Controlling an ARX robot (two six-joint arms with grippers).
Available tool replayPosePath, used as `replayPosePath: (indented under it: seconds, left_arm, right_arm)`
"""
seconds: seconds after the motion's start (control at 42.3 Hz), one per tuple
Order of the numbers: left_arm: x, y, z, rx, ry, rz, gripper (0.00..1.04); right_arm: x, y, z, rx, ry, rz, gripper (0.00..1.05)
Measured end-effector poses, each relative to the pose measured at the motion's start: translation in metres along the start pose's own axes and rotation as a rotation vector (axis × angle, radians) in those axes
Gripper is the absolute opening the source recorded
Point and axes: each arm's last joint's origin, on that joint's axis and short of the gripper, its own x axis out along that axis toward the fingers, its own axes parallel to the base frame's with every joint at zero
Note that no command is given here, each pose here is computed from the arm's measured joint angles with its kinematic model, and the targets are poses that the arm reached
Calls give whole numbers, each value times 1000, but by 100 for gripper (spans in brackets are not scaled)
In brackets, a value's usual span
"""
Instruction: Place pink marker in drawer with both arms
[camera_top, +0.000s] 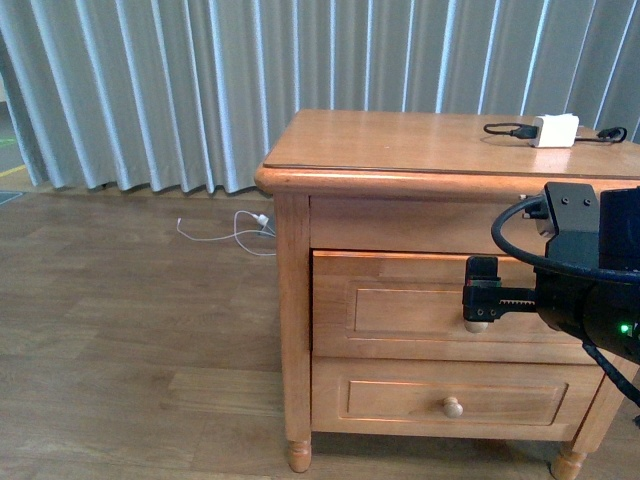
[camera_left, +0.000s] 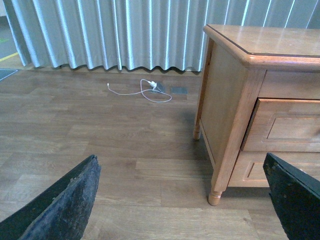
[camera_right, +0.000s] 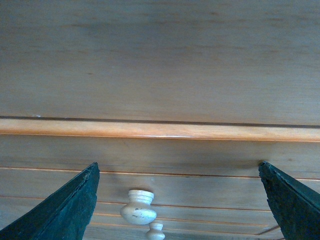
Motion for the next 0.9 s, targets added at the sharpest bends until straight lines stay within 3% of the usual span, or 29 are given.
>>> replayPosePath:
  seconds: [0.307, 0.591, 0.898]
  left_arm:
    - [0, 0, 0, 0, 0, 0, 99]
    - [0, 0, 0, 0, 0, 0, 99]
    - [0, 0, 0, 0, 0, 0, 99]
  right_arm:
    - [-62, -3, 16, -55, 146, 73, 96]
    - [-180, -19, 47, -18, 113, 61, 96]
    - [-275, -28, 28, 24, 30, 29, 96]
